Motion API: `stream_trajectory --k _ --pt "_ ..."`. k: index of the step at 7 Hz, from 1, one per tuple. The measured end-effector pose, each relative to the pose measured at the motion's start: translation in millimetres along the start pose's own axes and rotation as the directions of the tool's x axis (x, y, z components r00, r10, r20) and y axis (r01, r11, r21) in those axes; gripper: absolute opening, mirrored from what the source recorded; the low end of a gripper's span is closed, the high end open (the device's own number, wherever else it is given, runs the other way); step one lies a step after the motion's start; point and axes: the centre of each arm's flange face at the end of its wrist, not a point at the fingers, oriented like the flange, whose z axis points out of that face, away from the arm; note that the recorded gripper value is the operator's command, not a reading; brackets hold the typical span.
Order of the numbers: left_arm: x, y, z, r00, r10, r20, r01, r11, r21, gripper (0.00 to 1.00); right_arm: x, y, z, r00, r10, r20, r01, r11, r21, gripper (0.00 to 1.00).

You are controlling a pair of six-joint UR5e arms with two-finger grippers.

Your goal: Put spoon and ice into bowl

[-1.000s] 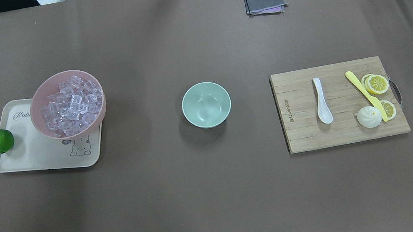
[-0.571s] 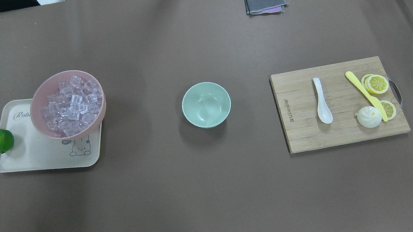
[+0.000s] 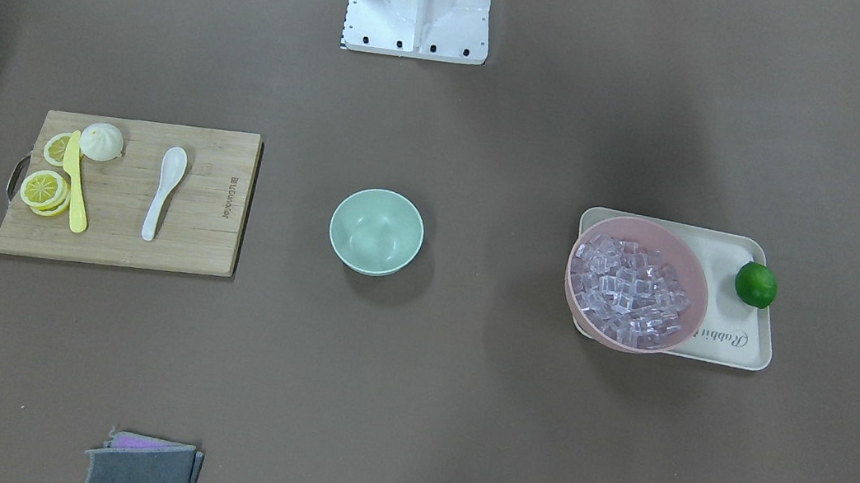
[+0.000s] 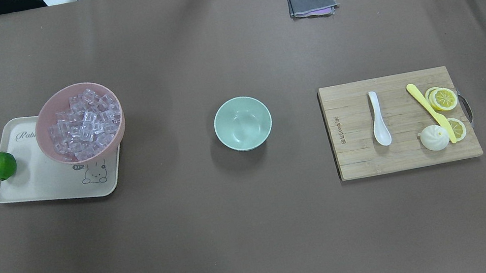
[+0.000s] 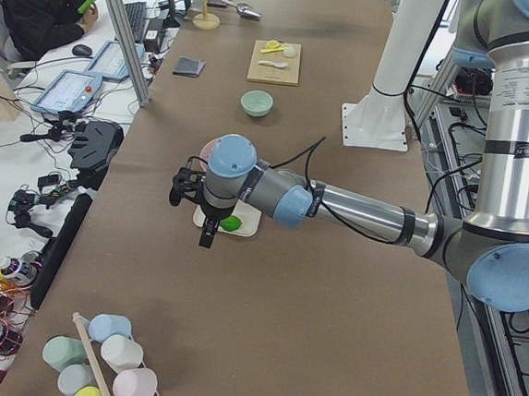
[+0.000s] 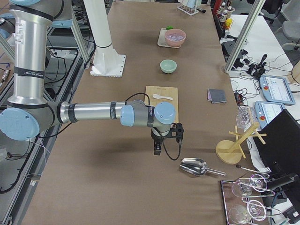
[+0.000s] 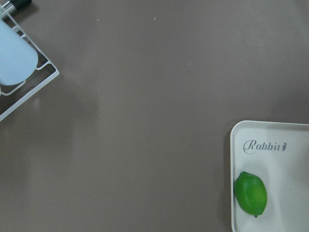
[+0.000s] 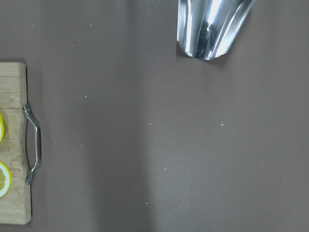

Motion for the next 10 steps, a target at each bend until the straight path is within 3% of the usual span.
stream_trajectory --k 3,5,8,10 --pt "67.1 -21.8 10.2 0.974 0.212 -0.08 -0.202 0.973 0.115 0.98 -6.1 -6.5 -5.0 1.0 -0.011 0.003 0.011 1.0 0.011 1.0" --pt "123.5 -46.2 32.5 0.952 0.267 -0.147 -0.246 0.959 0.142 0.98 -18.8 -20.9 -13.8 0.999 -0.035 0.032 0.034 0.999 0.03 1.0" --pt "209.8 -68.3 61.9 0.965 0.117 -0.232 -0.094 0.989 0.111 0.98 -59.8 -39.4 -30.4 0.992 -0.103 0.066 0.098 0.992 0.08 1.0" --pt "264.3 -52.8 106.4 0.966 0.139 -0.219 -0.111 0.985 0.135 0.98 -95.3 -51.1 -34.6 0.989 -0.123 0.083 0.114 0.988 0.106 1.0"
